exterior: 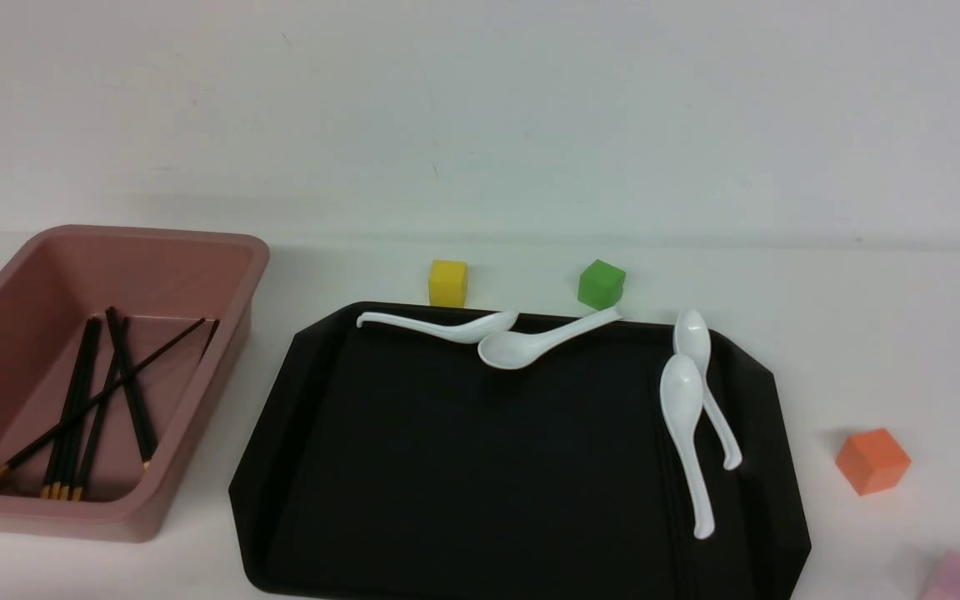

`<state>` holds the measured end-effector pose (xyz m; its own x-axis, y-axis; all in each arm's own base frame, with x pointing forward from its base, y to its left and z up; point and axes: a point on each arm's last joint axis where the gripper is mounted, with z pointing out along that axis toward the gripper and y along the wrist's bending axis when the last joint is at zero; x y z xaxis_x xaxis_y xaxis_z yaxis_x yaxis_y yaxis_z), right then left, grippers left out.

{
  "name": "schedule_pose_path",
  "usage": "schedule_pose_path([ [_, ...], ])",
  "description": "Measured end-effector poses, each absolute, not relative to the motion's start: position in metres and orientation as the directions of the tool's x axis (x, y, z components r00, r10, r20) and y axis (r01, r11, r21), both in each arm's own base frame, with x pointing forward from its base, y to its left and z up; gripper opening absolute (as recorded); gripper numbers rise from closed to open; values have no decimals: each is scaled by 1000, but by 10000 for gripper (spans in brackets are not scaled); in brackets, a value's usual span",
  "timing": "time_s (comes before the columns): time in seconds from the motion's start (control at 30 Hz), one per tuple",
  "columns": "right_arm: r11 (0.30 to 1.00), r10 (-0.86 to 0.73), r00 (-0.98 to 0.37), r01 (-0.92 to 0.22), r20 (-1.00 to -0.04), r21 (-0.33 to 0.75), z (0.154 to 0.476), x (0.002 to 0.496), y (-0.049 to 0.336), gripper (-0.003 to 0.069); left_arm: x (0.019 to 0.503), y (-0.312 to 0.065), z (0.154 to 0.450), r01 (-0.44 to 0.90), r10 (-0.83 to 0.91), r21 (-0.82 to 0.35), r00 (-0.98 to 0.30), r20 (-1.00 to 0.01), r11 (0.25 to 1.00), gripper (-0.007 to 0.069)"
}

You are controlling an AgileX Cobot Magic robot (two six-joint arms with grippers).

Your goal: On white tablecloth take chopsticks from black tray and put them in box.

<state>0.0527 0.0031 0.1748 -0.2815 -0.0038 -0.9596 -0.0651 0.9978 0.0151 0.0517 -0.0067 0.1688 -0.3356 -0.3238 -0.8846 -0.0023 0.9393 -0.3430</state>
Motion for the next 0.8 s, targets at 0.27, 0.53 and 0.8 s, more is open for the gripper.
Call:
schedule_pose_path([
  [0.27, 998, -4, -281, -65, -960, 15, 175, 53, 3, 110, 52, -7, 169, -2, -324, -343, -336, -885, 939, 238],
  [0.53, 998, -4, -281, -65, -960, 15, 175, 53, 3, 116, 52, -7, 169, -2, -324, -343, -336, -885, 939, 238],
  [0.8, 998, -4, -281, -65, -960, 15, 175, 53, 3, 127, 52, -7, 169, -2, -324, -343, -336, -885, 939, 238],
])
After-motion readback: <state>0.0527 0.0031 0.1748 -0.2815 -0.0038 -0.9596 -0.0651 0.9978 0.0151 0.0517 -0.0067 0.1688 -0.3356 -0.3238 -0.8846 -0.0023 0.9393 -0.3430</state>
